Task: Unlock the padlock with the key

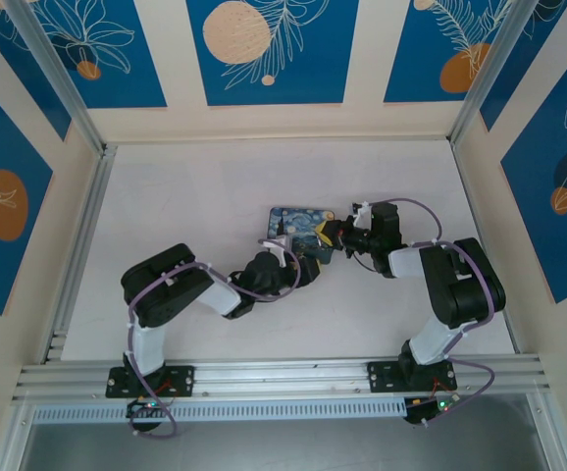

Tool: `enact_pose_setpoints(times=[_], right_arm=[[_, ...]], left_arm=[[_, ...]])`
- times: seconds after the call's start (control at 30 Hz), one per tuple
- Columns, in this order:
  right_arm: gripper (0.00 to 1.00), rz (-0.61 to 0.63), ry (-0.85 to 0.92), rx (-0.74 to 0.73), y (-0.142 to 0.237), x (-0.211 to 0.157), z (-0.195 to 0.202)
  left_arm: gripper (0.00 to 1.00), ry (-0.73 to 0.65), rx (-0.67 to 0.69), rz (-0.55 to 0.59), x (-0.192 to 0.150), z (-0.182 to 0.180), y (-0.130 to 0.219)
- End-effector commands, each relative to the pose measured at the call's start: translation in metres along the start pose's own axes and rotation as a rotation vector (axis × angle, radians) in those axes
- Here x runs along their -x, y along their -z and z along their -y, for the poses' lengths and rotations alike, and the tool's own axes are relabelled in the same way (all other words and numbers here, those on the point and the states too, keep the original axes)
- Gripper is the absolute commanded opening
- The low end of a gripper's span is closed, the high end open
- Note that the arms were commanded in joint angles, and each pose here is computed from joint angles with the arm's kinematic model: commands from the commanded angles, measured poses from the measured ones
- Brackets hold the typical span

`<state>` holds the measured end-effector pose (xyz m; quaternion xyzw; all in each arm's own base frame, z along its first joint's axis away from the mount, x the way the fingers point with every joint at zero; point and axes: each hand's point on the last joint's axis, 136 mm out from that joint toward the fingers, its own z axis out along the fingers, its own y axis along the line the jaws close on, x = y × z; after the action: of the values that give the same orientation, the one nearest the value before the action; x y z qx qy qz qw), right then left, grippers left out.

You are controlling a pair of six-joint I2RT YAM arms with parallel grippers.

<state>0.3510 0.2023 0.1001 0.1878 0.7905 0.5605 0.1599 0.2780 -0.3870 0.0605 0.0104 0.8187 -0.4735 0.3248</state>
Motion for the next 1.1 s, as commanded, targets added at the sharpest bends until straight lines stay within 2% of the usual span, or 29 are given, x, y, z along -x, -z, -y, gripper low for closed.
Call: enact_pose_setpoints(times=[0.0, 0.17, 0.37, 0.53, 0.8, 1.07], right_arm=[[0.0, -0.028, -0.091, -0.089, -0.002, -0.011, 0.034], [0.0, -0.031, -0.095, -0.095, -0.002, -0.012, 0.038], [0.0, -0.035, -0.098, -0.092, -0.003, -0.012, 0.038], [0.0, -0.04, -0.104, -0.088, -0.005, -0.012, 0.039], [0.0, -0.044, -0.117, -0.087, -0.006, -0.014, 0.043], [0.0, -0.045, -0.116, -0.09, -0.007, -0.015, 0.044]], left_arm=[[0.7, -0.014, 0.068, -0.011, -0.009, -0.018, -0.009], [0.67, -0.013, 0.02, 0.011, -0.002, -0.006, -0.01], [0.65, 0.014, -0.039, 0.079, 0.017, 0.021, 0.006], [0.66, 0.05, 0.0, 0.122, 0.023, 0.014, 0.01], [0.74, 0.105, 0.033, 0.113, 0.009, -0.01, 0.001], [0.74, 0.119, 0.015, 0.096, 0.004, -0.01, 0.0]])
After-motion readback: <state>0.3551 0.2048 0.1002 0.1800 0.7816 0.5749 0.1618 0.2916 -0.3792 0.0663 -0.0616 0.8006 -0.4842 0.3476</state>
